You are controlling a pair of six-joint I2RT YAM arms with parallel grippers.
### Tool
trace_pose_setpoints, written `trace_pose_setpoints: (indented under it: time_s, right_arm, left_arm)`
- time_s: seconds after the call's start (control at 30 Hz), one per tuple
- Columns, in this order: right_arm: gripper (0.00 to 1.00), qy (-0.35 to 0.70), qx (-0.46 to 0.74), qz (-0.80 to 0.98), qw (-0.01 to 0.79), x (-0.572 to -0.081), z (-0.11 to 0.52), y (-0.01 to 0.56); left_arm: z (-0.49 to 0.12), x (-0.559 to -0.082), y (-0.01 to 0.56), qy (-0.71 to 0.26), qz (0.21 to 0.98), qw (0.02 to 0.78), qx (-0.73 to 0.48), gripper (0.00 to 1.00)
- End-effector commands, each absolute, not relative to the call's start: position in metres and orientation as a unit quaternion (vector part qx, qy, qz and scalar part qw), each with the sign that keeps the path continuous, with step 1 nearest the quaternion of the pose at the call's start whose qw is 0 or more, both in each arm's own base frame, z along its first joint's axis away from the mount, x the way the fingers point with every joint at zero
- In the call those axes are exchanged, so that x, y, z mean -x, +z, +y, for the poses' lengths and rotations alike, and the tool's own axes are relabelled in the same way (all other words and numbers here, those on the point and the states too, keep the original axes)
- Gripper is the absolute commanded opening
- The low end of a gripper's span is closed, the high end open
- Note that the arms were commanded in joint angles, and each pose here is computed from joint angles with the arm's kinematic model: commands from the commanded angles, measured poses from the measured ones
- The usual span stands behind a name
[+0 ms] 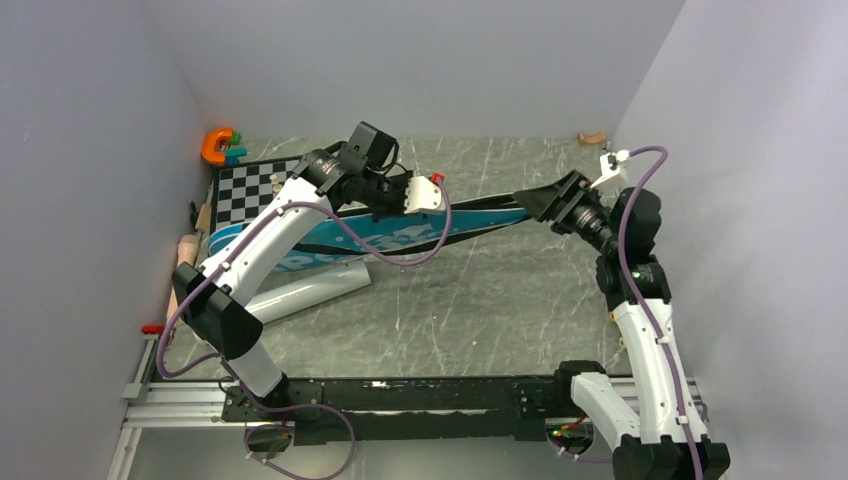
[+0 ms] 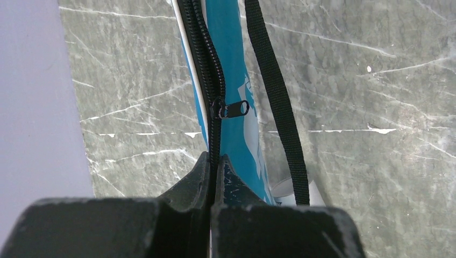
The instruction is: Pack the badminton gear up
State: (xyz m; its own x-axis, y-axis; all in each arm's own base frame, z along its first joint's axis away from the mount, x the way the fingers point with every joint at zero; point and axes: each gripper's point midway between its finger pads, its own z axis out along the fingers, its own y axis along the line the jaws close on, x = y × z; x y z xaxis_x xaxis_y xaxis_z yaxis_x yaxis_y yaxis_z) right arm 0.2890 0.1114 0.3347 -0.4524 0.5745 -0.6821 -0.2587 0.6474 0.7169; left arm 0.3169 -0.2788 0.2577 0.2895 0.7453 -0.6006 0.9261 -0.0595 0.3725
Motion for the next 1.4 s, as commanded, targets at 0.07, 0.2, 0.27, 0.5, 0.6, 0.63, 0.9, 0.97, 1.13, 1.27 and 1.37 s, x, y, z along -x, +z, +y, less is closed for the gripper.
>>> trace_pose_setpoints:
  time_s: [0.07,0.2,0.27,0.5,0.6,0.63,0.9,0.97,1.13,1.27,1.37]
  right_arm:
    - [0.73,0.549,-0.013,0.703,0.452,-0.256,0.173,0.333]
    - [0.73,0.554,0.021,0.71,0.434,-0.258,0.202,0.319]
    - [0.72,0.551,0.027,0.715,0.429,-0.265,0.212,0.309]
    - [0.61,0.565,0.059,0.691,0.447,-0.285,0.238,0.288]
    - [0.59,0.577,0.072,0.675,0.455,-0.285,0.244,0.286]
    - [0.59,0.581,0.075,0.669,0.458,-0.284,0.245,0.285]
    - [0.56,0.615,0.075,0.628,0.471,-0.275,0.251,0.287]
    - [0.55,0.62,0.074,0.622,0.472,-0.273,0.253,0.288]
    - [0.5,0.631,0.078,0.615,0.467,-0.272,0.261,0.289]
    - [0.46,0.643,0.08,0.612,0.453,-0.272,0.27,0.287]
    - [0.41,0.644,0.078,0.616,0.447,-0.273,0.276,0.283]
  left_arm:
    - [-0.297,-0.33,0.296,-0.129,0.571,0.429,-0.688,0.0]
    - [-0.302,-0.328,0.302,-0.145,0.576,0.433,-0.679,0.0]
    - [-0.306,-0.325,0.305,-0.158,0.576,0.435,-0.673,0.0]
    - [-0.321,-0.295,0.301,-0.204,0.557,0.415,-0.69,0.0]
    - [-0.325,-0.283,0.297,-0.218,0.548,0.404,-0.699,0.0]
    - [-0.326,-0.28,0.297,-0.225,0.546,0.401,-0.7,0.0]
    - [-0.332,-0.271,0.303,-0.255,0.538,0.398,-0.698,0.0]
    - [-0.332,-0.271,0.303,-0.257,0.539,0.397,-0.698,0.0]
    - [-0.331,-0.271,0.303,-0.253,0.538,0.399,-0.698,0.0]
    - [-0.331,-0.273,0.304,-0.25,0.541,0.401,-0.696,0.0]
    - [-0.33,-0.273,0.306,-0.248,0.54,0.403,-0.696,0.0]
